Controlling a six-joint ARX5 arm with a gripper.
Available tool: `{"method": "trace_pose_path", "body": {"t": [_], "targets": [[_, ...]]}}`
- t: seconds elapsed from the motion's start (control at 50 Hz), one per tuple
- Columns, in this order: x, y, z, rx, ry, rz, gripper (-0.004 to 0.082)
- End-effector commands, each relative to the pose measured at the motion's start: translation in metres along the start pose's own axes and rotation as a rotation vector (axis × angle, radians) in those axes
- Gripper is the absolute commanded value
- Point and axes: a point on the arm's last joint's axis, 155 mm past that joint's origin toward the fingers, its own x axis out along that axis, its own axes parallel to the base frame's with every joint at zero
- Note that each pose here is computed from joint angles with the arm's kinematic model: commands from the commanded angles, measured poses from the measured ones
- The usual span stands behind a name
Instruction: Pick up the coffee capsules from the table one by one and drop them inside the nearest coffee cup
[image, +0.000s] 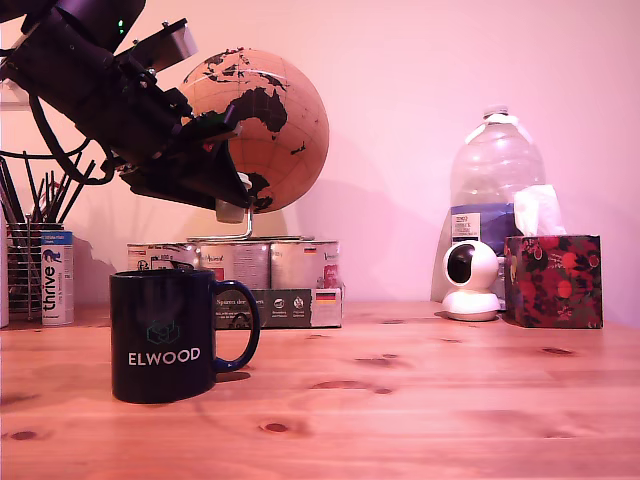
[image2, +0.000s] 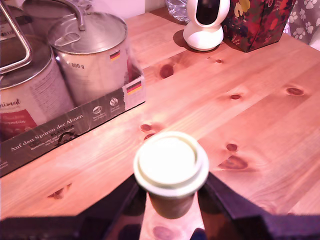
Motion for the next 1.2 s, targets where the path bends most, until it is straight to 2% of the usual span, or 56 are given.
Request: {"method": "trace_pose_path", "body": {"t": [0.0,0.28,0.48,0.58,1.02,1.18], "targets": [[0.0,0.004,0.001,-0.006,-0.016,0.014,0.0196],[-0.001,0.004,-0.001,-0.007,-0.008,0.011,0.0196],[-0.004,0.003,-0.016,-0.02,0.056,0.009,0.0196],[-0.009,0.001,-0.018,-0.008,0.071,0.008,0.0196],[-0.04,-0.002,-0.024,-0.025,0.133,0.014,0.0196],[-0.046,-0.003,-0.037,-0.035,0.171,0.014,0.0196]]}}
